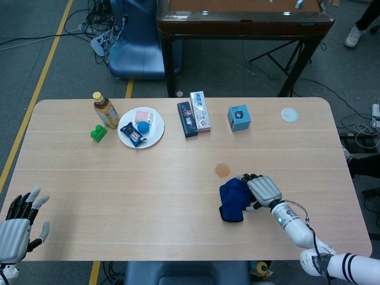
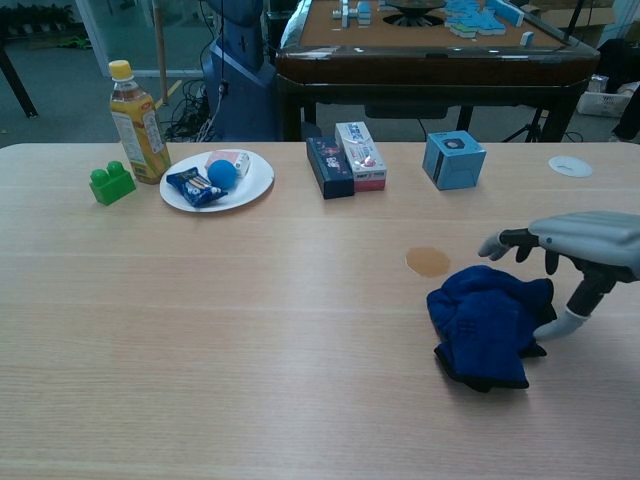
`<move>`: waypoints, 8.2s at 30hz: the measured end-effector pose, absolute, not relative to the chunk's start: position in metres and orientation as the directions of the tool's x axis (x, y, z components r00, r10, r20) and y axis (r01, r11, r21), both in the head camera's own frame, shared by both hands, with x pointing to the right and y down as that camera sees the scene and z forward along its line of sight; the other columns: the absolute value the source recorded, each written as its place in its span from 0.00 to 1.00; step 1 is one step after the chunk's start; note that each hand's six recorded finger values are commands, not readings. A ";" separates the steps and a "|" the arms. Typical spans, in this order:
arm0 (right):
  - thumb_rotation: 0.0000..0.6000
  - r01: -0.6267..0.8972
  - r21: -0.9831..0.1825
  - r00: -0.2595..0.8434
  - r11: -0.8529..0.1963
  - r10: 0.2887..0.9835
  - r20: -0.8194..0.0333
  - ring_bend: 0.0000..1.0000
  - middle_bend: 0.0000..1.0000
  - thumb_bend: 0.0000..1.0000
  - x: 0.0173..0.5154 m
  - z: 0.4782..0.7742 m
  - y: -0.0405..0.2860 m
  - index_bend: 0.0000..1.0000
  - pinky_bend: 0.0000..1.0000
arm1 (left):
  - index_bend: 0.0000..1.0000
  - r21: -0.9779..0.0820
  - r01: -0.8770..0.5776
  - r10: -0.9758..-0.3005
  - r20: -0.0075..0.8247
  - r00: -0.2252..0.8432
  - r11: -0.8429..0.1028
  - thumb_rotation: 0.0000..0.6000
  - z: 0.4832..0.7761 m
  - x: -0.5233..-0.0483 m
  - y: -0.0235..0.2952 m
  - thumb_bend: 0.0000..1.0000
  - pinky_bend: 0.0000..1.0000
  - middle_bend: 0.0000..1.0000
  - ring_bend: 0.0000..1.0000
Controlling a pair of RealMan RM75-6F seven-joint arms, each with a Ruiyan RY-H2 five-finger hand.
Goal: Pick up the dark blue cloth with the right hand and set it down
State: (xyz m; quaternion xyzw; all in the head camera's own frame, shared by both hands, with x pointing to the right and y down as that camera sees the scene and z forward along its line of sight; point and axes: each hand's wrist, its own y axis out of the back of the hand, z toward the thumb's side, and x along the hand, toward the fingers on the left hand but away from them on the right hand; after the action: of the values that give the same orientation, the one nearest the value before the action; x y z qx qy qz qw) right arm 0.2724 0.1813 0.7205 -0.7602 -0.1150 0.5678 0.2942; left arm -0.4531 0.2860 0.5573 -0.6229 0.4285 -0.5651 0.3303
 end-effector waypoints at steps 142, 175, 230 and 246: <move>1.00 -0.327 -0.708 0.463 -0.627 0.547 -0.698 0.41 0.46 0.51 0.116 0.798 0.128 0.68 0.47 | 0.17 -0.891 -0.169 -0.897 0.437 -0.072 -0.421 1.00 0.551 -0.476 0.304 0.44 0.00 0.00 0.05; 1.00 -0.322 -0.670 0.499 -0.669 0.482 -0.720 0.42 0.47 0.51 0.130 0.789 0.149 0.68 0.48 | 0.17 -0.888 -0.171 -0.898 0.439 -0.043 -0.426 1.00 0.553 -0.467 0.302 0.44 0.00 0.00 0.05; 1.00 -0.266 -0.711 0.646 -0.651 0.427 -0.632 0.41 0.44 0.49 0.145 0.714 0.177 0.64 0.49 | 0.17 -0.891 -0.178 -0.903 0.429 -0.025 -0.419 1.00 0.550 -0.463 0.300 0.44 0.00 0.00 0.05; 1.00 -0.185 -0.736 0.715 -0.651 0.425 -0.555 0.12 0.11 0.16 0.172 0.664 0.196 0.07 0.25 | 0.17 -0.894 -0.179 -0.907 0.420 -0.021 -0.410 1.00 0.545 -0.461 0.302 0.44 0.00 0.00 0.05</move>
State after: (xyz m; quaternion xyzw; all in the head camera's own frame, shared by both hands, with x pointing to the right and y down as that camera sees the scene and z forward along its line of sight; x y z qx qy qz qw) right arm 0.1720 0.1957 0.6643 -0.8297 -0.0723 0.3705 0.4113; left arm -0.4606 0.3016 0.5446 -0.6212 0.4373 -0.5650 0.3220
